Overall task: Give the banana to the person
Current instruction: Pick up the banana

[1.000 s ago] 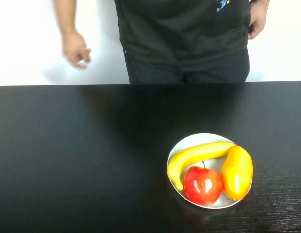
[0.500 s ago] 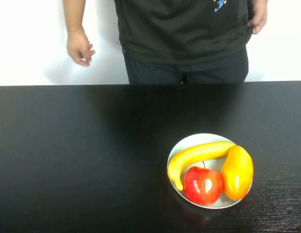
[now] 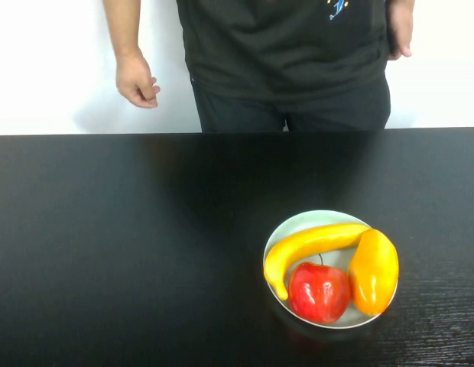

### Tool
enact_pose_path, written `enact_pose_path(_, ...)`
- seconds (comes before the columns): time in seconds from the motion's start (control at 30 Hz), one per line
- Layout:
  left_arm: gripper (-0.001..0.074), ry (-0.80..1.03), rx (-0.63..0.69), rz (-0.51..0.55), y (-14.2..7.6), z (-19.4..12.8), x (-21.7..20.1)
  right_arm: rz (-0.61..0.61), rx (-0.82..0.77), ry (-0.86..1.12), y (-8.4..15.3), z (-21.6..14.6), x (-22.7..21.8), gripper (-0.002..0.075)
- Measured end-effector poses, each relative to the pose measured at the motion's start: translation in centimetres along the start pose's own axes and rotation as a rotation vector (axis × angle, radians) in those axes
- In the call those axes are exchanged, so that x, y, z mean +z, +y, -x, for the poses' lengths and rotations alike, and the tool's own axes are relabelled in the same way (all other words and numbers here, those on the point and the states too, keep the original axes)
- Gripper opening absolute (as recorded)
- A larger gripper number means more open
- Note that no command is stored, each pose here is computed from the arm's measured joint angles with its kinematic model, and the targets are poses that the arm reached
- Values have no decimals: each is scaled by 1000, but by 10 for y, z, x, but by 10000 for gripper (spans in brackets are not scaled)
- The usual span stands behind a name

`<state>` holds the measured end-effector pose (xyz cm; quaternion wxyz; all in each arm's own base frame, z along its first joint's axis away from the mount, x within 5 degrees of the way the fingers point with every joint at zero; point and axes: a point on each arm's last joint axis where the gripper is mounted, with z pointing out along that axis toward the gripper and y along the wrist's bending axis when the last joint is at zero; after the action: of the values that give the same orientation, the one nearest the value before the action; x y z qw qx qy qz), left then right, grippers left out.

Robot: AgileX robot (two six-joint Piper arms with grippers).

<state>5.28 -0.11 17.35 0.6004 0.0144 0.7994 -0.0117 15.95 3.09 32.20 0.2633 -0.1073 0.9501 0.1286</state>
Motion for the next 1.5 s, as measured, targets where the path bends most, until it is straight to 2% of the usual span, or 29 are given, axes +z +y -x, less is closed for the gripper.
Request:
enact_pose_path(0.1, -4, 0, 0, 0, 0, 0, 0, 20, -126, 38, 11, 28, 13, -6)
enact_pose_path(0.27, -4, 0, 0, 0, 0, 0, 0, 45, -466, 101, 41, 73, 43, -5)
enact_pose_path(0.4, -4, 0, 0, 0, 0, 0, 0, 91, -664, 110, 62, 99, 71, 34)
enact_pose_path(0.47, -4, 0, 0, 0, 0, 0, 0, 115, -787, 121, 72, 110, 88, 94)
enact_pose_path(0.57, -4, 0, 0, 0, 0, 0, 0, 151, -978, 149, 83, 120, 115, 238)
enact_pose_path(0.63, -4, 0, 0, 0, 0, 0, 0, 171, -1079, 175, 85, 125, 134, 331)
enact_pose_path(0.73, -4, 0, 0, 0, 0, 0, 0, 172, -1207, 207, 85, 132, 160, 420)
enact_pose_path(0.9, -4, 2, 0, 0, 0, 0, 0, 122, -1250, 200, 82, 145, 198, 425)
enact_pose_path(1.03, -4, 2, 0, 0, 0, 0, 0, 133, -1252, 220, 82, 149, 218, 425)
enact_pose_path(1.2, -4, 2, 0, 0, 0, 0, 0, 157, -1256, 273, 81, 144, 223, 425)
enact_pose_path(1.37, -4, 2, 0, 0, 0, 0, 0, 165, -1348, 282, 81, 141, 225, 425)
enact_pose_path(1.5, -4, 2, 0, 0, 0, 0, 0, 151, -1361, 266, 79, 142, 238, 425)
